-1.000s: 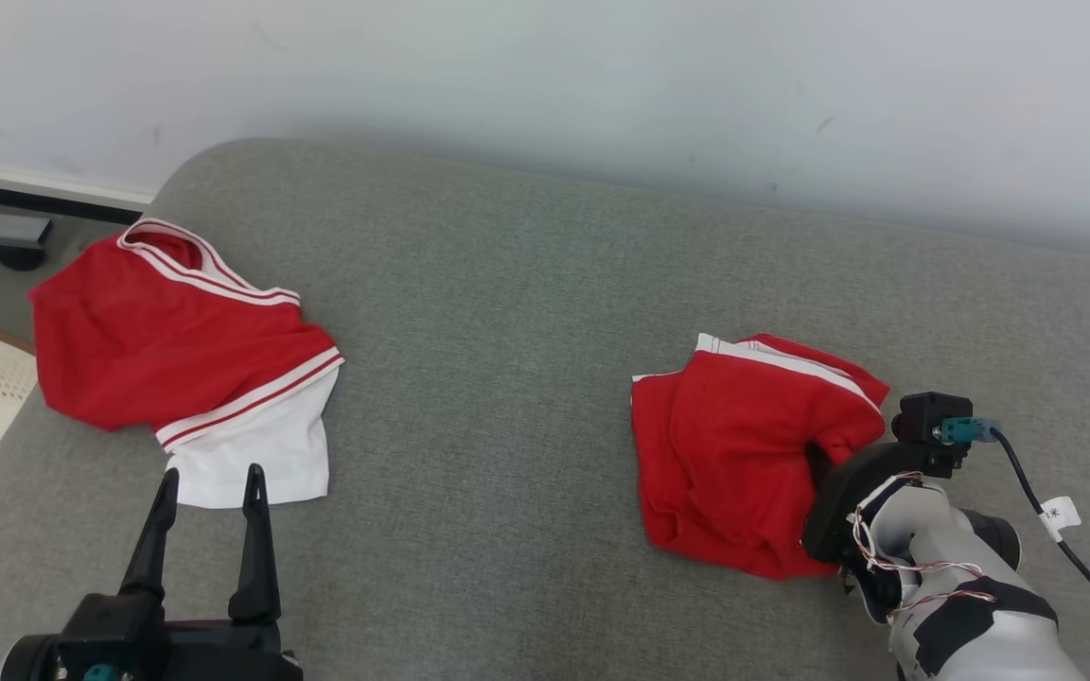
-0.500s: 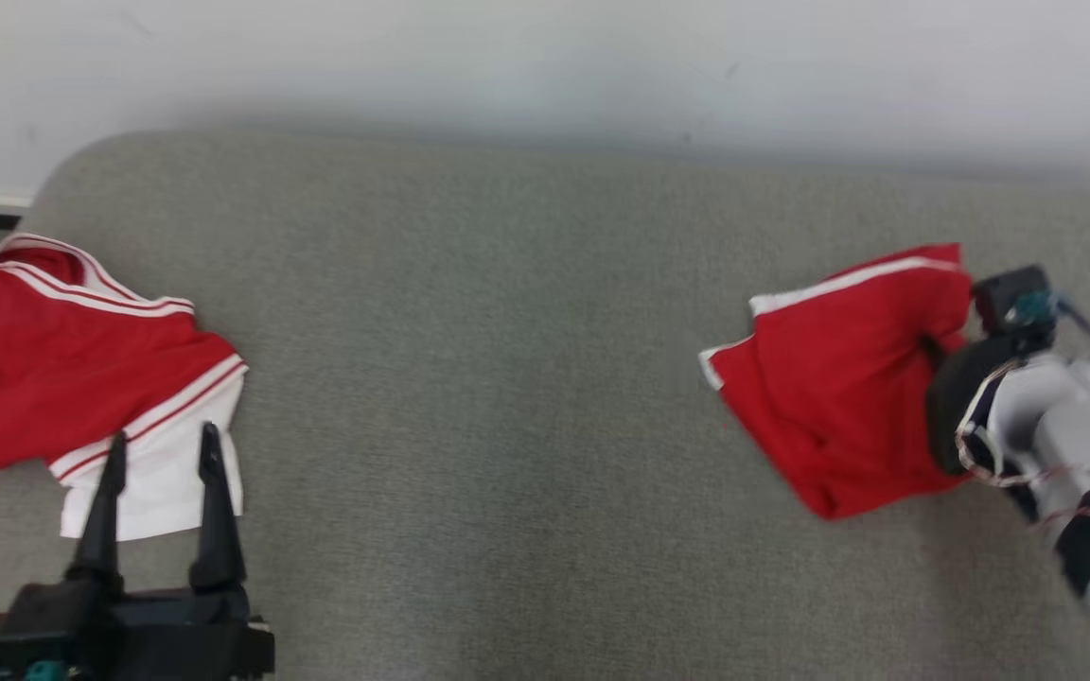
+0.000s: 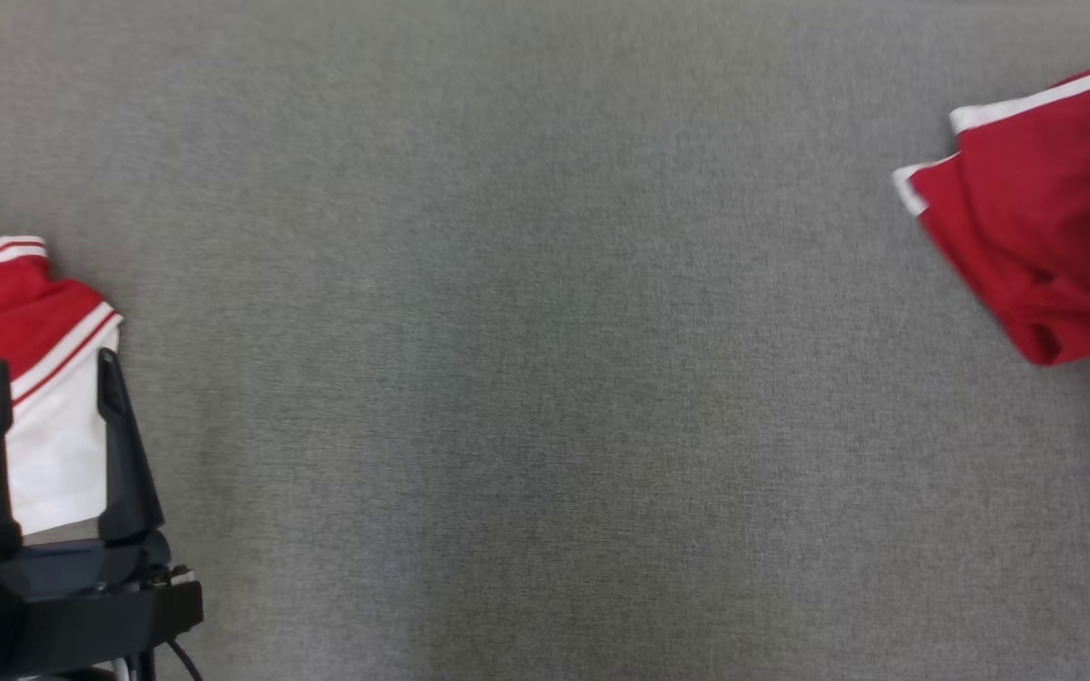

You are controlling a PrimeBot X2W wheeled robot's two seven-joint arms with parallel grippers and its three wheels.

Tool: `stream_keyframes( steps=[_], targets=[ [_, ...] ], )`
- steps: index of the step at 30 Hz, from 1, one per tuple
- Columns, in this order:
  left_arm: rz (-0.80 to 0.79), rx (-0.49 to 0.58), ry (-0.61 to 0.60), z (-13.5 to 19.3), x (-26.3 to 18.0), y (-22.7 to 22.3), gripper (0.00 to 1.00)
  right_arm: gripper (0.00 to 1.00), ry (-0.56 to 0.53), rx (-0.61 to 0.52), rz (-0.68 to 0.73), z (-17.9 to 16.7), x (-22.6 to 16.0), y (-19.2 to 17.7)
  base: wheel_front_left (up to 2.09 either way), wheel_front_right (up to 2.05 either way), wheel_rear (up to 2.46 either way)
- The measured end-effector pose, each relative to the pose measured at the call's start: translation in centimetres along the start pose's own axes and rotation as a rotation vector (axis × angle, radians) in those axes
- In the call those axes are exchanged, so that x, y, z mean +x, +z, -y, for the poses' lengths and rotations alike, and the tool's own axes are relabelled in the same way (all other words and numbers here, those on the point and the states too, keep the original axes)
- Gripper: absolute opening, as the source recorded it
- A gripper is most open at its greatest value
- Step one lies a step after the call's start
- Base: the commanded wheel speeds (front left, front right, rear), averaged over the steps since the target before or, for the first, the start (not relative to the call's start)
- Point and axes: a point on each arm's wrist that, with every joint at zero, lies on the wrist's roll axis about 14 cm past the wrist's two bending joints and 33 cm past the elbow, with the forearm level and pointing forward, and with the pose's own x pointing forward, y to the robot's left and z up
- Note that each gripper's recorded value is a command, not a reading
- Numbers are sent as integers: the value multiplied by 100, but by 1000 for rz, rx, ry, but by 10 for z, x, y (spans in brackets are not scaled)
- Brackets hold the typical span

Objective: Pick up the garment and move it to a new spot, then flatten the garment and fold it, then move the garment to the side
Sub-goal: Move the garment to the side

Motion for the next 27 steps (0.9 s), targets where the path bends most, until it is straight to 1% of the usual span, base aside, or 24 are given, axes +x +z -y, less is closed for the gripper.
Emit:
stream_keyframes(
  steps=[5,9,15,19,20,21,27],
  targets=[
    [-13,24,-17,4,11,-11,100,0,-72,-10,-77,35,7,-29,0,0,0],
    [-18,41,-27,6,19,-17,100,0,-109,-9,-87,51,12,-34,0,0,0],
    [-35,43,-44,12,24,-27,100,0,-147,-25,-134,67,12,-57,0,0,0],
    [-41,44,-48,14,26,-30,100,0,-158,-20,-150,69,11,-64,0,0,0],
    [-40,44,-48,14,26,-30,100,11,-161,-23,-148,70,11,-64,0,0,0],
    [-37,47,-46,13,26,-29,100,100,-173,-29,-144,74,9,-63,0,0,0],
    [-31,48,-29,9,21,-23,100,100,-197,-45,-143,82,1,-61,0,0,0]
  ],
)
